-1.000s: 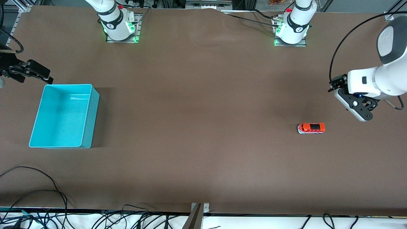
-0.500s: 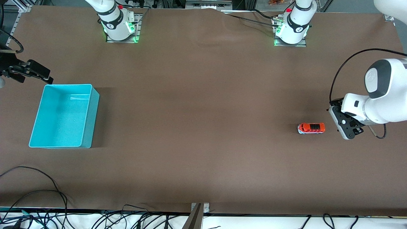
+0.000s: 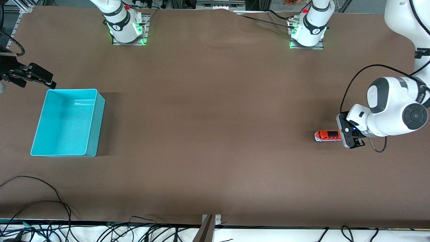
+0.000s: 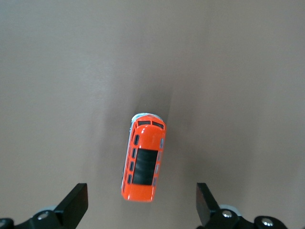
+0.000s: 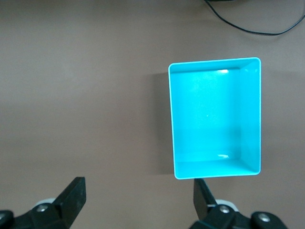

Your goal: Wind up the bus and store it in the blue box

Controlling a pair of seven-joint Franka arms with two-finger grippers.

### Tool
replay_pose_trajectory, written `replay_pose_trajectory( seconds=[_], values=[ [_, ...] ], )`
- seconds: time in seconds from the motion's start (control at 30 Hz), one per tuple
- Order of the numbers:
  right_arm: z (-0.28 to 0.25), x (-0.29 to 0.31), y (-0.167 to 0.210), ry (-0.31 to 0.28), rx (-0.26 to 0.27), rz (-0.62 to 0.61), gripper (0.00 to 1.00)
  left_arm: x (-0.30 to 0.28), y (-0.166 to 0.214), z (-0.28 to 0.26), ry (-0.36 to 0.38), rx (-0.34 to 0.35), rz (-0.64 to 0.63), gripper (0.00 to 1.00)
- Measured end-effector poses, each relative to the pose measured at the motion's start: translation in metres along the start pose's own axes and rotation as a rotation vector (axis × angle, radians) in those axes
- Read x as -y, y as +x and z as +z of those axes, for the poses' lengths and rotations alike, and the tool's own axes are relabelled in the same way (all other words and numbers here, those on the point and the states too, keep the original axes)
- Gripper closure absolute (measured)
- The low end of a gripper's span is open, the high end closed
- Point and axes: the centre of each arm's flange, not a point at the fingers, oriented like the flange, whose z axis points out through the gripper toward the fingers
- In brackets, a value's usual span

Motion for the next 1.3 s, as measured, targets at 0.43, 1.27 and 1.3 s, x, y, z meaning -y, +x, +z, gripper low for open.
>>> replay_pose_trajectory(
  seconds=[0.43, 1.27, 1.3],
  values=[
    [0.000, 0.000, 0.000, 0.000, 0.000, 0.000, 0.00, -0.009, 0.001, 0.061, 0.084, -0.012, 0.137, 0.00],
    [0.000, 0.000, 0.000, 0.000, 0.000, 0.000, 0.00, -0.016, -0.004, 0.111, 0.092, -0.003, 0.217, 0.15],
    [0.000, 0.000, 0.000, 0.000, 0.000, 0.000, 0.00, -0.016, -0.004, 0.111, 0.093, 0.001, 0.222, 0.20]
  ],
)
